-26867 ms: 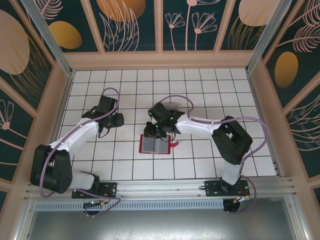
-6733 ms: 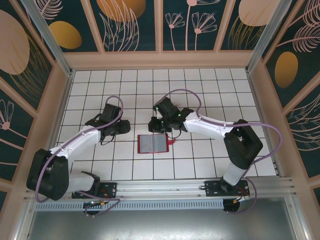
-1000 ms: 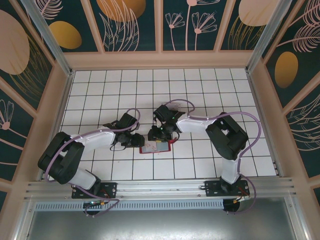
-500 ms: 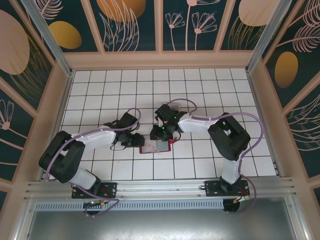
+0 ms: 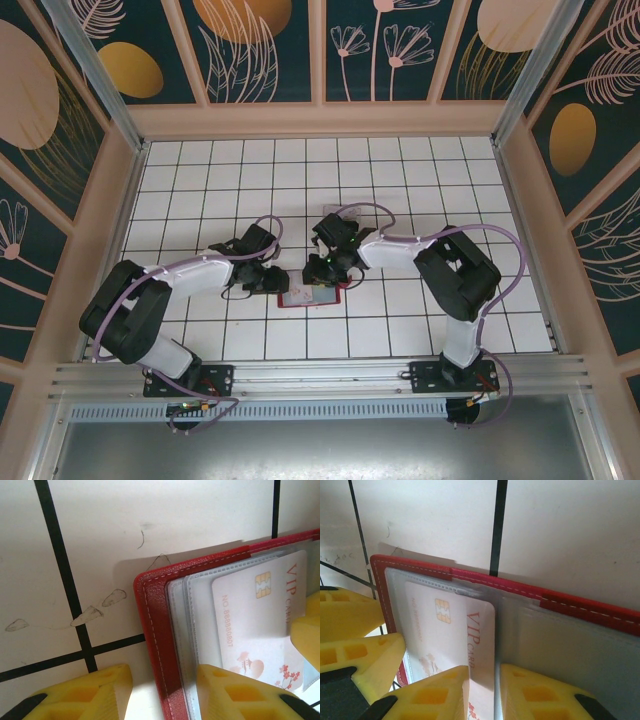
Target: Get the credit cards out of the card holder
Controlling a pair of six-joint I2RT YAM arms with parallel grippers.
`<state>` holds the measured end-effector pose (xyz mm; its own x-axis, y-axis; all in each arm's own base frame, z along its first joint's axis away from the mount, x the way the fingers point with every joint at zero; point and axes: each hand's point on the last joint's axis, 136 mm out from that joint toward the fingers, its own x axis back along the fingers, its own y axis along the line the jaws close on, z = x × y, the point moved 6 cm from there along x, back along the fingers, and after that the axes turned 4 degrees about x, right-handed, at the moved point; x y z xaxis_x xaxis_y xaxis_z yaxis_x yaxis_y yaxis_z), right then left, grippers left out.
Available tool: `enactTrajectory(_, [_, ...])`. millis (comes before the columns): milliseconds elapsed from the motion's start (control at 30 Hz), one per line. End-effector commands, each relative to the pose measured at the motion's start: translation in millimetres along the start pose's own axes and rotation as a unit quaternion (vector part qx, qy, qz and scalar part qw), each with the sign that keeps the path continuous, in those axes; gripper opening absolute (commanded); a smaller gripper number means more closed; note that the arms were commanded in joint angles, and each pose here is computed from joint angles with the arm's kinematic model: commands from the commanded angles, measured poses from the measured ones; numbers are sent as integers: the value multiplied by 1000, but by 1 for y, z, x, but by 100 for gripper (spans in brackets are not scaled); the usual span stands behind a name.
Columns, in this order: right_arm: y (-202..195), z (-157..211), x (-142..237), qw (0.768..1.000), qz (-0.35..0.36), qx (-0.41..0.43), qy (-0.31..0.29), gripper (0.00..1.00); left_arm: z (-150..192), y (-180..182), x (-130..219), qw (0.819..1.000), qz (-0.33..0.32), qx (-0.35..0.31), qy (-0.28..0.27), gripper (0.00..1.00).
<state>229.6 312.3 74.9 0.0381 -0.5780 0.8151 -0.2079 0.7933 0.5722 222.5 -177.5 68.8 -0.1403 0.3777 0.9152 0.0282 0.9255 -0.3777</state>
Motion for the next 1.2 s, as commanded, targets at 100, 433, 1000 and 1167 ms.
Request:
enactTrajectory(100, [-1, 4, -1, 999, -51, -10, 5, 23, 17, 17, -11, 998, -44, 2, 44, 40])
enactTrajectory(433, [5, 4, 4, 995, -99, -10, -3, 19, 19, 19, -12, 998, -47, 6, 46, 40])
enactTrajectory(1000, [-5, 8, 10, 996, -85, -17, -13, 10, 20, 20, -12, 998, -53, 4, 45, 40])
enactTrajectory(1167, [-11, 9, 13, 997, -75, -21, -14, 10, 20, 21, -11, 997, -55, 4, 46, 40])
